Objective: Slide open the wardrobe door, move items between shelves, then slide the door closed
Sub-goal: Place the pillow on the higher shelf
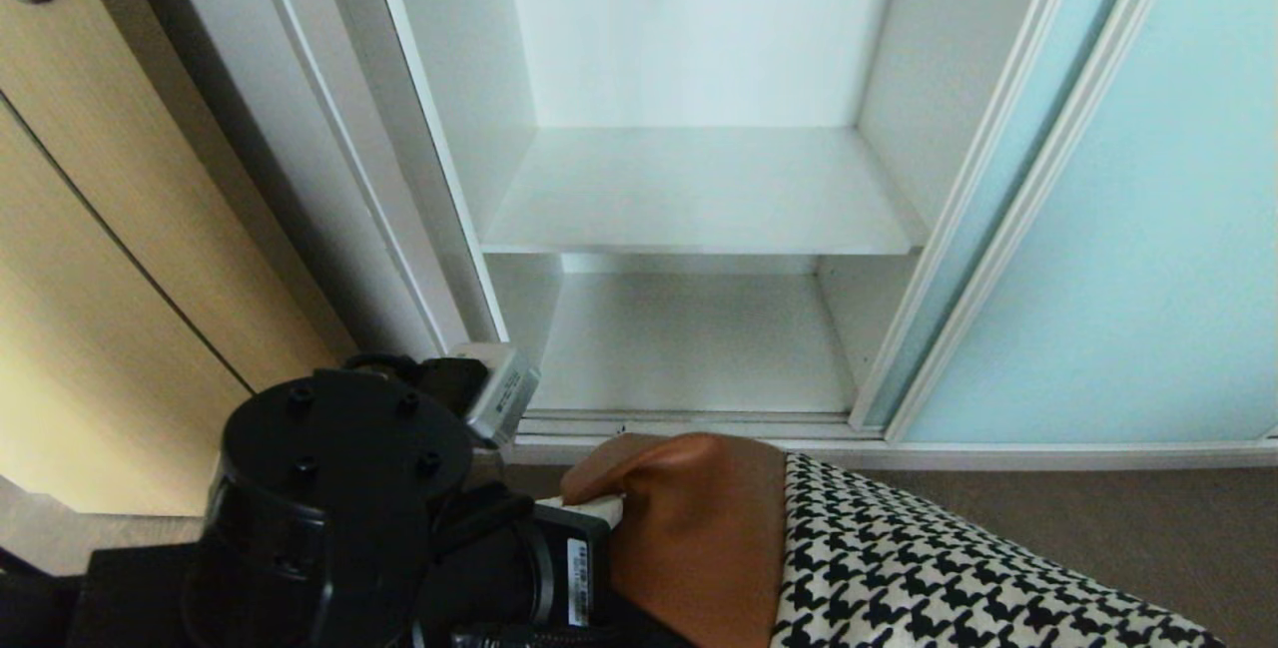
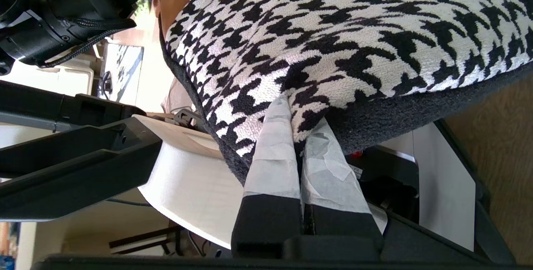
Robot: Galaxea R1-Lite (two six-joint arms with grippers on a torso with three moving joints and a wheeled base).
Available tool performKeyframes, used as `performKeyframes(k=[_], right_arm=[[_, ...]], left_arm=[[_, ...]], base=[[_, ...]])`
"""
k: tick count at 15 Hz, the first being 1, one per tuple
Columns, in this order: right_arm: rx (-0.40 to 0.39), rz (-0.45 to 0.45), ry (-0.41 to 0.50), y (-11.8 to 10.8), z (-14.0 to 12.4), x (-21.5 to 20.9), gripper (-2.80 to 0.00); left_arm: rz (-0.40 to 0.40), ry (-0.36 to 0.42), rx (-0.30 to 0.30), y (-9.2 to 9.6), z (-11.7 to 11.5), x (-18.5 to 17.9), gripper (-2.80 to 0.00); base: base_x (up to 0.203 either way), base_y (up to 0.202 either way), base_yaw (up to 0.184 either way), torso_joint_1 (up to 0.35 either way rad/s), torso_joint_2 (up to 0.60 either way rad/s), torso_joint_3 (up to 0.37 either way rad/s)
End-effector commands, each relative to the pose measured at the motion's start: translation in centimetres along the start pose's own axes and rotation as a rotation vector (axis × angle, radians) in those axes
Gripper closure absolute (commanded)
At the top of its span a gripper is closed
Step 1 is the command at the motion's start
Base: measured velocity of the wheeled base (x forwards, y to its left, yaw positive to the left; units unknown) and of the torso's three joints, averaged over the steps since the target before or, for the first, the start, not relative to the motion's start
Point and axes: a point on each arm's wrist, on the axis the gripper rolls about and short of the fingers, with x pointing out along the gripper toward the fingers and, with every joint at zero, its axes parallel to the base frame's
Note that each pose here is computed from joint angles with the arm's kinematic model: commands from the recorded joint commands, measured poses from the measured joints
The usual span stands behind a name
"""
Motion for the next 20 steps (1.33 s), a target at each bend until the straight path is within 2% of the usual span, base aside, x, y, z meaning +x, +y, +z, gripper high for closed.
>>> performKeyframes(k=[1, 16, 20], right_arm=[[0.003, 0.001, 0.000, 0.02, 0.03, 0.00, 0.00], [0.005, 0.000, 0.004, -0.09, -0.12, 0.00, 0.00], [0.006, -0.002, 0.006, -0.12, -0.14, 0.05, 0.00]], left_arm=[[0.000, -0.002, -0.003, -0.04, 0.00, 0.01, 0.00], [0.002, 0.009, 0.008, -0.20, -0.41, 0.22, 0.00], [0.003, 0.010, 0.011, -0.14, -0.47, 0.15, 0.00]], base=[[0.000, 0.000, 0.000, -0.004, 0.00, 0.202], [0.000, 0.000, 0.000, 0.003, 0.00, 0.203], [0.000, 0.000, 0.000, -0.001, 0.00, 0.058]])
